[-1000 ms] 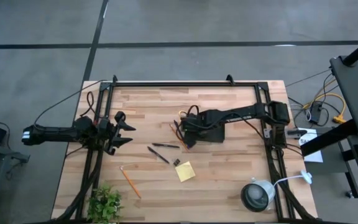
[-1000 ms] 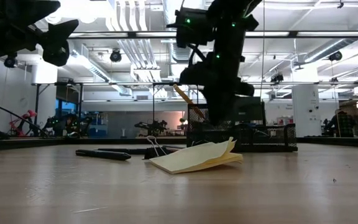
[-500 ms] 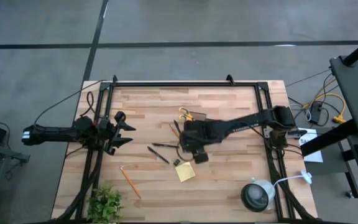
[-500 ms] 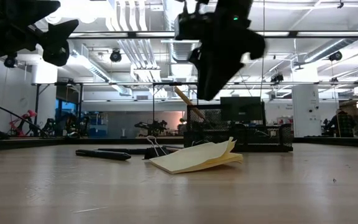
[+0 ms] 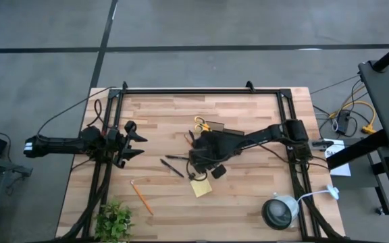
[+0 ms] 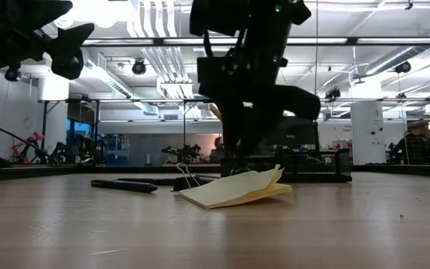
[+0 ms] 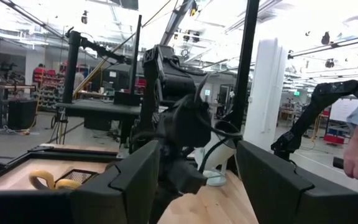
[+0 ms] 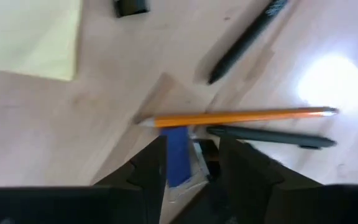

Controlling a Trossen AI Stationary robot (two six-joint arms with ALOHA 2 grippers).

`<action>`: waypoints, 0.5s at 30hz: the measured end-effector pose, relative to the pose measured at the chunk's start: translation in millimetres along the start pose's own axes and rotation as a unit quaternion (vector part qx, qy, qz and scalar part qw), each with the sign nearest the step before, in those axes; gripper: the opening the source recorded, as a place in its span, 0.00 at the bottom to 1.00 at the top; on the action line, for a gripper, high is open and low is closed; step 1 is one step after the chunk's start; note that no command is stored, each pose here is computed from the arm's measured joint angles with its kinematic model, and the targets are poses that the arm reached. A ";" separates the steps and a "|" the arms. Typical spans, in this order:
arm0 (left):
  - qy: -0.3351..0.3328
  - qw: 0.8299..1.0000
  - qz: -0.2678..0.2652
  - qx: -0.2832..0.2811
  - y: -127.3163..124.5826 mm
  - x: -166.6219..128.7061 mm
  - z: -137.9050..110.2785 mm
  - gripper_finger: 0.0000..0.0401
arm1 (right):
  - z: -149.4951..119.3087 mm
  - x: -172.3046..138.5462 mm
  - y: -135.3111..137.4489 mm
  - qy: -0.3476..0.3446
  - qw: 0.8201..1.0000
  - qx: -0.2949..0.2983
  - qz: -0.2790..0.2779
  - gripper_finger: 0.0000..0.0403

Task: Pick and place office supplies into organizer
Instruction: Put the top black binder clip into the black desk organizer

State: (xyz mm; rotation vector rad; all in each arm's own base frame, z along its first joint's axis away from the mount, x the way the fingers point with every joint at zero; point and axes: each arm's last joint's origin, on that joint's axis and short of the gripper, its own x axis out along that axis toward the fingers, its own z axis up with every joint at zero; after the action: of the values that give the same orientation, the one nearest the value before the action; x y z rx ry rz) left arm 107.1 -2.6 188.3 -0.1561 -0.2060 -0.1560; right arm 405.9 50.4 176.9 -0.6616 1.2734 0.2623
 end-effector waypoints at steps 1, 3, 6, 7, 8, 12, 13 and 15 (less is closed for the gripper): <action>0.000 1.000 0.000 0.000 0.0 0.0 0.0 0.50 | 0.5 -0.7 -1.7 -0.003 1.000 0.001 -0.001 0.31; 0.000 1.000 0.000 0.000 0.0 0.0 0.0 0.50 | -0.2 -0.6 -3.9 -0.004 1.000 0.002 -0.002 0.31; 0.001 1.000 0.000 0.000 0.0 0.0 -0.1 0.50 | -2.9 3.2 -7.1 -0.001 1.000 -0.022 0.003 0.29; 0.000 1.000 0.000 0.000 0.0 0.0 0.0 0.50 | -3.6 5.4 -7.8 0.001 1.000 -0.031 0.004 0.29; 0.000 1.000 0.000 0.000 0.0 0.0 0.0 0.50 | -3.9 8.0 -8.1 0.004 0.999 -0.041 0.005 0.29; 0.000 1.000 0.000 0.000 -0.1 0.0 0.0 0.50 | -6.1 21.2 -9.5 0.011 0.998 -0.061 0.018 0.27; 0.000 1.000 0.000 0.000 0.0 0.0 -0.1 0.50 | -7.3 23.9 -10.5 0.013 0.998 -0.056 0.024 0.26; 0.000 1.000 0.000 0.000 0.0 0.0 0.0 0.50 | -8.5 28.7 -11.7 0.017 0.998 -0.048 0.026 0.24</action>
State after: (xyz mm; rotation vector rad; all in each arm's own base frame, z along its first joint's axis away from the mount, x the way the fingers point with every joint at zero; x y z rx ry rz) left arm 107.1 -2.6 188.3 -0.1563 -0.2057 -0.1568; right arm 413.8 31.2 152.4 -0.7174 1.3185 0.3581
